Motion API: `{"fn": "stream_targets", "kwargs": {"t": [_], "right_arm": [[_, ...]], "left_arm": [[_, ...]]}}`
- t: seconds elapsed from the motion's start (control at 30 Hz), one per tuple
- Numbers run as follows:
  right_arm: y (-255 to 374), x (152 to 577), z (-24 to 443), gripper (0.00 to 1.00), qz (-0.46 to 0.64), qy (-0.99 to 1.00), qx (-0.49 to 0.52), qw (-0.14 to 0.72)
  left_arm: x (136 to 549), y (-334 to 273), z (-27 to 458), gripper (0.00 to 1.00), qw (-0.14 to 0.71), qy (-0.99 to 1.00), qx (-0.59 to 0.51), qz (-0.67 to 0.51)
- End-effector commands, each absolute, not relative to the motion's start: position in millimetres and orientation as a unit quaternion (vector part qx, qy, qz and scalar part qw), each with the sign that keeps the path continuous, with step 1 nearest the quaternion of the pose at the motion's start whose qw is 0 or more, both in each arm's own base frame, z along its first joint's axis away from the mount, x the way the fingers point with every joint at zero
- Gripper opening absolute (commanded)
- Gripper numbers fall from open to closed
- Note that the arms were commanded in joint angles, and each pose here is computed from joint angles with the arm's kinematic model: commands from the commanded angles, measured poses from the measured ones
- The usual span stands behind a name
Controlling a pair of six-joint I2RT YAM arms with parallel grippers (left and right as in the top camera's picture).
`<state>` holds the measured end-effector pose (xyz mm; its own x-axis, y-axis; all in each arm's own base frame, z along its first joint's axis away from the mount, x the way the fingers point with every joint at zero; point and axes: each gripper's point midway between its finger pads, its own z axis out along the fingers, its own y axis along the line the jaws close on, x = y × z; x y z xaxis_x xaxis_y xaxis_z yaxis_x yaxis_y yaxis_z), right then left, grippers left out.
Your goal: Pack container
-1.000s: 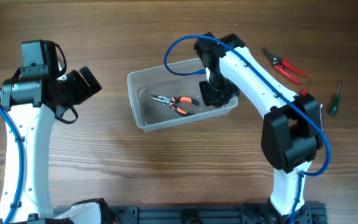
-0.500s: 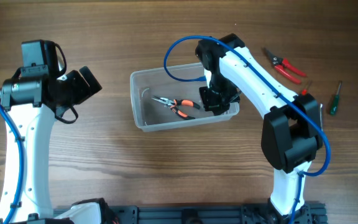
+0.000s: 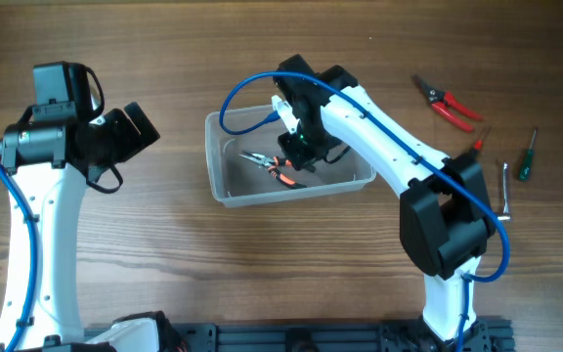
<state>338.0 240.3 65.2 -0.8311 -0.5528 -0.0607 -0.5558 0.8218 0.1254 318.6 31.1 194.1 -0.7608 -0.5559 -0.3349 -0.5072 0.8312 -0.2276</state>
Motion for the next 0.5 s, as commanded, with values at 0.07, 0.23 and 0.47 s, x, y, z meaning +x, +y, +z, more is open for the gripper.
{"fn": "stream_targets", "kwargs": {"t": [0.07,0.23,0.47], "right_arm": [[240.8,377.7,101.4,0.04,0.044,0.940,-0.321,0.104],[219.0,412.3,153.6,0.04,-0.024,0.942,-0.273,0.194],[188.9,430.1,266.1,0.04,-0.030,0.923,-0.179,0.339]], "left_arm": [[320.1,14.3,215.0,1.00,0.231,0.944,-0.215,-0.097],[315.6,-14.0,211.1,1.00,0.217,0.961,-0.137,-0.101],[323.6,-75.4,197.1,0.99,0.204,0.973,-0.013,-0.109]]}}
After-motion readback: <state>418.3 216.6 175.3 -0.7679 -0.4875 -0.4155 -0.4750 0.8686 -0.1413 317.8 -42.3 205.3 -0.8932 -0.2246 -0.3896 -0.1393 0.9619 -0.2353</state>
